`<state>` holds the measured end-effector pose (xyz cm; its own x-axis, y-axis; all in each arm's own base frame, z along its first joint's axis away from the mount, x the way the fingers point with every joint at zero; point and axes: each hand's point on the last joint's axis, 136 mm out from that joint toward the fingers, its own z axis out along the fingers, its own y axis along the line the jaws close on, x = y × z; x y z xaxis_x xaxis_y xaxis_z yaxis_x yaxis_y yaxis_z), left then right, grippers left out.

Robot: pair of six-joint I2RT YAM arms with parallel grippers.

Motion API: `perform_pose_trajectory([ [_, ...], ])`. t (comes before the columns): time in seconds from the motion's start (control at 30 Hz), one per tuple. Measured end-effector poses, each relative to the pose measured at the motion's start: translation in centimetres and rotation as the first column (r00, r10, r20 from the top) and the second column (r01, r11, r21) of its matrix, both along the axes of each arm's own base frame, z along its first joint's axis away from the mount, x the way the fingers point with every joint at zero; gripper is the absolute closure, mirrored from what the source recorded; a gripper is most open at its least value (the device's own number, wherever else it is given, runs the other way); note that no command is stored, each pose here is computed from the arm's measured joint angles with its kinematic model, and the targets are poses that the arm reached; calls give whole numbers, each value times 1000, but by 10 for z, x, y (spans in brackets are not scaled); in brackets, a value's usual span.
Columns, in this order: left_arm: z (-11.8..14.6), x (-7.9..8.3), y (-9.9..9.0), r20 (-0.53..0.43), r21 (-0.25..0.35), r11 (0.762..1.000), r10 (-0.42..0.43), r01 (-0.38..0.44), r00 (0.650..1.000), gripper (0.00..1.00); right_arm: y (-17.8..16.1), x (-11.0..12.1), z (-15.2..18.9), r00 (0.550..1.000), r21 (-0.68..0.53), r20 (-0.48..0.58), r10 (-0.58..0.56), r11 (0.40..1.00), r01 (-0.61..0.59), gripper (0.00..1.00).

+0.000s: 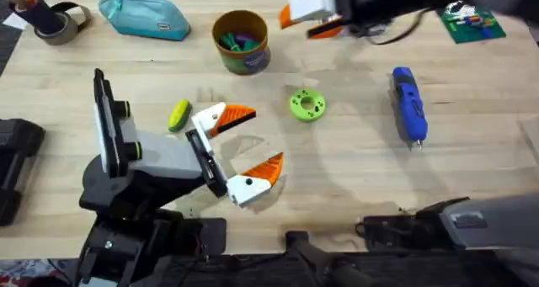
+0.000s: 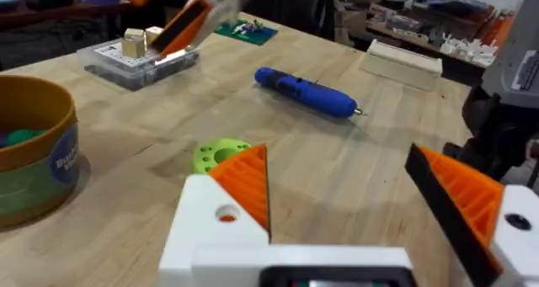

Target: Pick up the gripper from the table and insert it into the empty holder that is missing its gripper. Then pick up a screw, insert it into the mounting hole, and use the screwdriver to tighten it. Finally, clean up the table by picking up the vegetable and placing it into the bucket.

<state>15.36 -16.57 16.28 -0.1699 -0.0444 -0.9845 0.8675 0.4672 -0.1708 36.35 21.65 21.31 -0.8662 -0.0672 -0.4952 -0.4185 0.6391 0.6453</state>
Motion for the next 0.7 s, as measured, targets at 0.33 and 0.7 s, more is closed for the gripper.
perform_pose_trajectory([
  [0.33, 0, 0, 0, 0, 0, 1000, 1, -1, 1000, 10, -80, -84, 31, 994, -394, 97, -44, 916, 79, 4],
  [0.7, 0, 0, 0, -1, 0, 1000, 0, 0, 1000, 10, -101, -99, -39, 997, -502, 26, -79, 861, 82, 4],
])
